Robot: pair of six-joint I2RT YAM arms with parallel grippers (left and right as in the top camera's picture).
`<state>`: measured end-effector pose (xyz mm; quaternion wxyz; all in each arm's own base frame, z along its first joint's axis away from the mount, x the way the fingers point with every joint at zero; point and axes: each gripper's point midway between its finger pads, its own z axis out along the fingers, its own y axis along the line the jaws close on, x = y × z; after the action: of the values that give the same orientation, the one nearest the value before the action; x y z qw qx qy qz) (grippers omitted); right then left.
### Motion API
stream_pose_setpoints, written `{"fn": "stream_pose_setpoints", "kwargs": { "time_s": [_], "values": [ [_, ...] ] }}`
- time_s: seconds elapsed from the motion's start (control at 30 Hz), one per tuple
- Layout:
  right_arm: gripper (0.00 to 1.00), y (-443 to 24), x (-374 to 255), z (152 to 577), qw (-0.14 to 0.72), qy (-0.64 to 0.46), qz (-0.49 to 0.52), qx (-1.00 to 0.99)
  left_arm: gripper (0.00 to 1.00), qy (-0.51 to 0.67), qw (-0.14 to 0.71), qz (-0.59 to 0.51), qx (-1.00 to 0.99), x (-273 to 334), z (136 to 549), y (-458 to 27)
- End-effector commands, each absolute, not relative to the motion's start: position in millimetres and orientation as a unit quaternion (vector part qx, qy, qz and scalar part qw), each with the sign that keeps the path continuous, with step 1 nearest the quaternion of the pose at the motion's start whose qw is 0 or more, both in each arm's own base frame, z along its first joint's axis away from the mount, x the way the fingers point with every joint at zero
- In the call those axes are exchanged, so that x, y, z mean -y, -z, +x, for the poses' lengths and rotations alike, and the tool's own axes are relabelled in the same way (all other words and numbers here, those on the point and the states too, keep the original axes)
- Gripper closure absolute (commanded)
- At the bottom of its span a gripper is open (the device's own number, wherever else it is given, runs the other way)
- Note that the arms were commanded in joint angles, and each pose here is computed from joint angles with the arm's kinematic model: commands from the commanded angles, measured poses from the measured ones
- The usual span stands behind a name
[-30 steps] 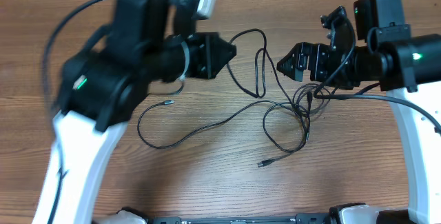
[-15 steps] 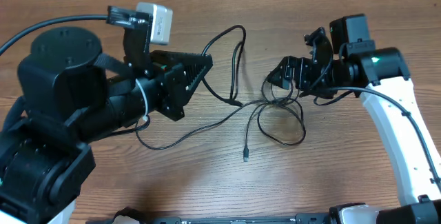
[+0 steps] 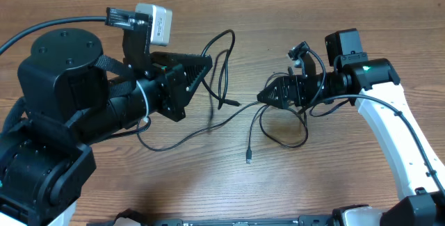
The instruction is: Untangle cables
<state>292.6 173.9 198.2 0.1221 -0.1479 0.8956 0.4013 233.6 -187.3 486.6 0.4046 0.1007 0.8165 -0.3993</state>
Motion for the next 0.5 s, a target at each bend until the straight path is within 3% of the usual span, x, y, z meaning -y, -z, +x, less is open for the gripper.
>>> {"fn": "stream_pose_setpoints", "kwargs": {
  "time_s": [0.0, 0.47],
  "values": [
    [0.00, -214, -189, 283, 0.134, -0.456, -0.200, -0.857, 0.96, 0.405, 0.400, 0.074, -0.819, 186, 239, -488],
    [0.00, -226, -246, 251, 0.145, -0.484, -0.334, -0.796, 0.96, 0.421, 0.375, 0.011, -0.826, 184, 243, -486]
  ]
}}
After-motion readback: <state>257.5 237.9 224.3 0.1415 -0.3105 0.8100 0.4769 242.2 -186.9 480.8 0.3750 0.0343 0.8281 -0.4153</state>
